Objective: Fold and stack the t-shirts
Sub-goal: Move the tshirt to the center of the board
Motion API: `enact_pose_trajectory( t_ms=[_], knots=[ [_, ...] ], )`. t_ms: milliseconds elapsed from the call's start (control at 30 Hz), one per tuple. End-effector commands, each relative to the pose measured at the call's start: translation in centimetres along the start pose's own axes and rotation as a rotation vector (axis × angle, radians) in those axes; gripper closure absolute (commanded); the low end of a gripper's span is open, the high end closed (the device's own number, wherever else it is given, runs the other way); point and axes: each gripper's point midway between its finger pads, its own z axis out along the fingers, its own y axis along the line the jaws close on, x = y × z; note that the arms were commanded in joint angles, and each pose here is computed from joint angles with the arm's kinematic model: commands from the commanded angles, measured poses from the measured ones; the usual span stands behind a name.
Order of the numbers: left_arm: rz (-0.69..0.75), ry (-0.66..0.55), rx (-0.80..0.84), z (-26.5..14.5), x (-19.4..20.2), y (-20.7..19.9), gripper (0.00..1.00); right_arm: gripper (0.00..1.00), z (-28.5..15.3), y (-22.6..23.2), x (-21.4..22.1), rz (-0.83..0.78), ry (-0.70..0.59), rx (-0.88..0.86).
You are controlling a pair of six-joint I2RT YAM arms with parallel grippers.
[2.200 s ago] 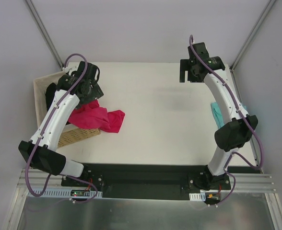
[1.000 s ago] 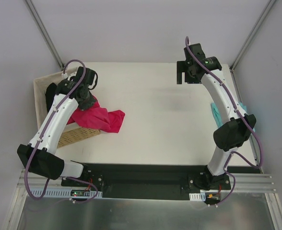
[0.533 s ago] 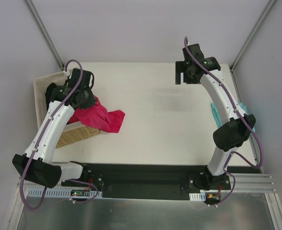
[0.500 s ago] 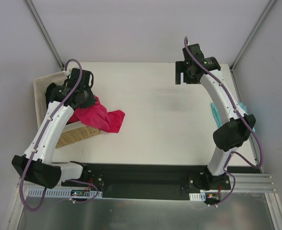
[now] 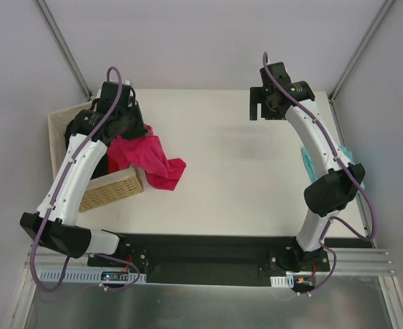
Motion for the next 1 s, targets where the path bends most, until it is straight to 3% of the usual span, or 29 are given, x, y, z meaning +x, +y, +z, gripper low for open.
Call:
enact_pose_trajectory(
  t_ms=[0,333,600,633,667,767,867,967],
  knots=[
    [0.111,0.008,0.129,-0.4,-0.2,-3.5,1.0,0.0,-1.1,0.4,-1.4,0.029,-0.039,-0.021],
    [0.337,0.17,0.207,1.8,3.9,-8.9,1.0,0.0,-0.9,0.5,-1.5,0.024,-0.037,-0.019],
    [0.416,0.265,0.233,3.3,6.4,-11.2,0.98,0.0,-0.6,-0.1,-1.0,0.006,-0.025,0.013],
    [0.415,0.271,0.225,3.5,6.5,-11.1,0.89,0.0,-0.6,-0.1,-1.0,0.003,-0.026,0.014],
    [0.416,0.276,0.219,3.6,6.6,-10.9,0.72,0.0,-0.6,-0.2,-0.9,0.001,-0.025,0.018],
    [0.41,0.283,0.174,4.2,6.8,-10.2,0.49,0.0,-0.5,-0.3,-0.9,-0.007,-0.025,0.023],
    [0.405,0.285,0.15,4.5,6.9,-9.8,0.36,0.0,-0.5,-0.3,-1.1,-0.011,-0.029,0.022],
    [0.398,0.288,0.122,4.9,7.0,-9.3,0.33,0.0,-0.3,-0.3,-1.0,-0.018,-0.025,0.022]
  ],
)
